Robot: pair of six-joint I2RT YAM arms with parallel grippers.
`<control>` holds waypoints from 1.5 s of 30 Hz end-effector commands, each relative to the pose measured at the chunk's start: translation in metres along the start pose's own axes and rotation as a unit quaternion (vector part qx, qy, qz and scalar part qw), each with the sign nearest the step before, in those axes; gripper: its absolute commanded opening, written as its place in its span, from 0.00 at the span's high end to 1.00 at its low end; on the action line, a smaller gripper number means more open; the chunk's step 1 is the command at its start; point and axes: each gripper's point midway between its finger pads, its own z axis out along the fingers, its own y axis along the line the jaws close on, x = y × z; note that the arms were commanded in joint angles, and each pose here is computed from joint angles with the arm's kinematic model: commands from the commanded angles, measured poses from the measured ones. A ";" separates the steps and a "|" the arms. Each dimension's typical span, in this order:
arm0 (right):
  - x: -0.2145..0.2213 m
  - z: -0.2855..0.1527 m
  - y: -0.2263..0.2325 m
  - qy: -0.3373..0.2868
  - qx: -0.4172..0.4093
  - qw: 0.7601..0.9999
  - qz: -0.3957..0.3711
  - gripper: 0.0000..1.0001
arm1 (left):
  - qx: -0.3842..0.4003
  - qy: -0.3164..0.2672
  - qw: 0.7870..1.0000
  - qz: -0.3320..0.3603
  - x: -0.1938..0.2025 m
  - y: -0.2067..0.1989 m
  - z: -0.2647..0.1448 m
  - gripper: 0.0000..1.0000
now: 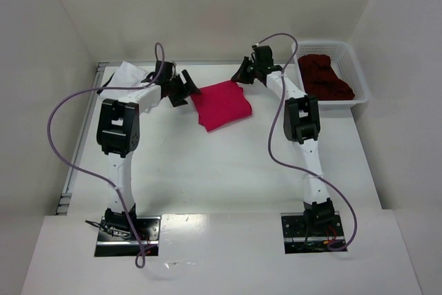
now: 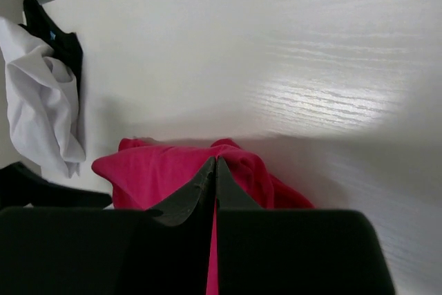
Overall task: Fold and stack the t-shirts
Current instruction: Smooth out wrinkles on the folded tshirt, then put the neatly folded tshirt into the corner of the board with the left arm
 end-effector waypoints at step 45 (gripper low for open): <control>0.049 -0.023 -0.017 0.043 0.066 0.995 -0.059 0.95 | -0.085 -0.044 0.979 -0.179 0.087 0.021 0.039 0.47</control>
